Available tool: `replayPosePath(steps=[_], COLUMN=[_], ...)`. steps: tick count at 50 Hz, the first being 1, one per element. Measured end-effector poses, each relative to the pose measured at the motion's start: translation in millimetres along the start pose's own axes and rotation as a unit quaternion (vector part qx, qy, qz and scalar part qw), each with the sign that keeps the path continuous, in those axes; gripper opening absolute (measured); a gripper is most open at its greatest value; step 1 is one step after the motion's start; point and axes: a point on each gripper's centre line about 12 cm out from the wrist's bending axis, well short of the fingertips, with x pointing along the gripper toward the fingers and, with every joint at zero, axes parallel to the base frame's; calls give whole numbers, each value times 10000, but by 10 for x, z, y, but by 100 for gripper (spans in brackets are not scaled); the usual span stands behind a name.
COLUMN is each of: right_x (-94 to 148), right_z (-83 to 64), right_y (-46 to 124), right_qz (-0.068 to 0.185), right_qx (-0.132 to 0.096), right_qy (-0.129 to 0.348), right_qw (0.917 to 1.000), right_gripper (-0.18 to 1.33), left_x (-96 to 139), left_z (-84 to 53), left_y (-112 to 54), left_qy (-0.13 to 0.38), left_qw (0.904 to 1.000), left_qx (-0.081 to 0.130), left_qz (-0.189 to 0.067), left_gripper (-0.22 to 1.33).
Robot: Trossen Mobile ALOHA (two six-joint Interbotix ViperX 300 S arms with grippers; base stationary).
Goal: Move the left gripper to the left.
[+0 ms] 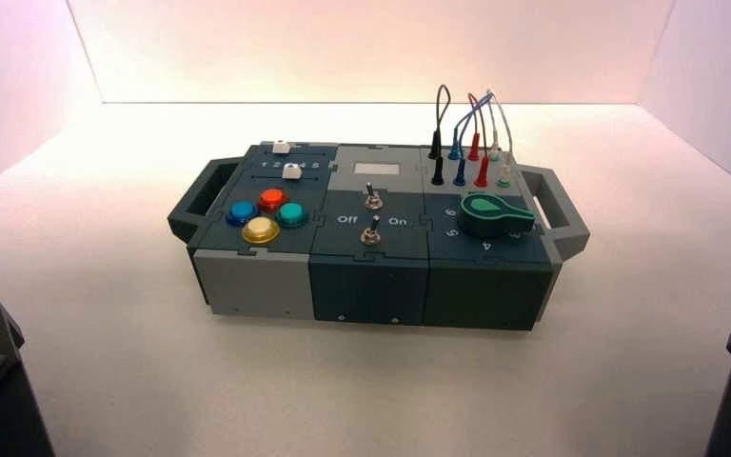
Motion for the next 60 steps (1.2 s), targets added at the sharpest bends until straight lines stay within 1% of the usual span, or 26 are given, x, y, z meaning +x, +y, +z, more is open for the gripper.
replayPosePath(steps=[22,30,34,41,42,45,47,52,55,56,60], right_x=[-1,2,7,34,35,59,68,101,125,129,153], right_z=[-5,-6,-18,-29,-24,-34,-43,-57,-68,-65,-74], right_y=[-1,-1,0,0,1,0,0,0,0,3,6], right_qz=[-4,-4,3,1,5,4,3,1,3,9,13], right_qx=[-14,-14,-1,0,6,15,7,8,15,18,6], right_qy=[0,8,23,84,84,138,161,238,291,299,345], right_qw=[10000,10000,10000,10000,10000,9999,9999,9997,9996,9996,9994], right_gripper=[-14,-14,-14,-14,-14,-14,-14,-14,-14,-14,-14], left_x=[0,0,-4,-23,-26,-39,-41,-40,-15,-15,53], left_z=[-2,1,15,102,113,163,177,284,333,337,420], left_y=[0,16,72,290,302,428,461,654,746,751,888], left_qy=[8,-2,-26,-103,-118,-178,-194,-298,-290,-290,-228], left_qw=[10000,10000,9998,9971,9969,9937,9927,9863,9832,9831,9791], left_qx=[-8,43,14,-225,-237,-374,-408,-582,-657,-661,-760], left_qz=[1,49,191,720,747,1041,1116,1517,1677,1684,1874], left_gripper=[-16,-16,-16,-16,-16,-16,-16,-15,-16,-16,-16])
